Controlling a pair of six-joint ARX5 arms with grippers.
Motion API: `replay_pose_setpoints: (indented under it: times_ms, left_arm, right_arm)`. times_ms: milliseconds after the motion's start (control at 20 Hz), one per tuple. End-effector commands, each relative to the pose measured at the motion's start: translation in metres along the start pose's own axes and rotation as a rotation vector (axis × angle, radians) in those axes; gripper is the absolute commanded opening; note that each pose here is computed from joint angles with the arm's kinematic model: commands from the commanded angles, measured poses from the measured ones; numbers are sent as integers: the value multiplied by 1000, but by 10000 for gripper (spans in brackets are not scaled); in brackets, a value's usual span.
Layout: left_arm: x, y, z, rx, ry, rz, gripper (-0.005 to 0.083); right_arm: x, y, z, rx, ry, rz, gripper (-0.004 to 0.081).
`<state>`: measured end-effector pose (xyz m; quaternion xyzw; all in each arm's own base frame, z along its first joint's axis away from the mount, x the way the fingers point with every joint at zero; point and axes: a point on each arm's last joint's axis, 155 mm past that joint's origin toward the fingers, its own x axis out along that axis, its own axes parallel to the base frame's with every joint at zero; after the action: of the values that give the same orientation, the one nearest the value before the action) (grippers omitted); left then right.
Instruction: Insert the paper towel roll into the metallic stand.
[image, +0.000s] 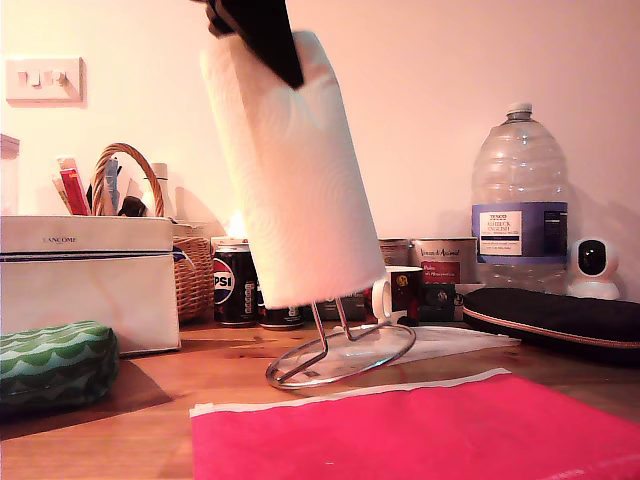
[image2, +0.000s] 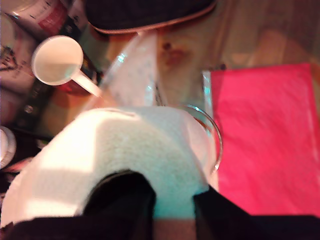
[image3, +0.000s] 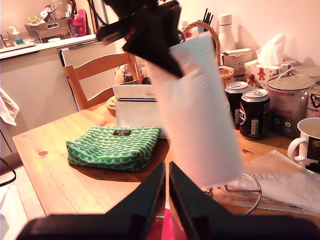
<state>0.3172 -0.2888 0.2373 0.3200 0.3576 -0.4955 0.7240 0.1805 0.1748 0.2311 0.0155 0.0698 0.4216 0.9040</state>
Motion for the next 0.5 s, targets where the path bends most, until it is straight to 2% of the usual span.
replay_pose_setpoints:
  times_ms: [0, 150, 450]
  left_arm:
    - [1, -9, 0, 29, 9, -28, -24]
    - [3, -33, 1, 47, 18, -108, -24]
    - [6, -53, 11, 110, 5, -134, -24]
  right_arm:
    - [0, 1, 3, 5, -5, 4, -13]
    - [0, 1, 3, 8, -6, 5, -13]
    - [0, 1, 2, 10, -1, 6, -13]
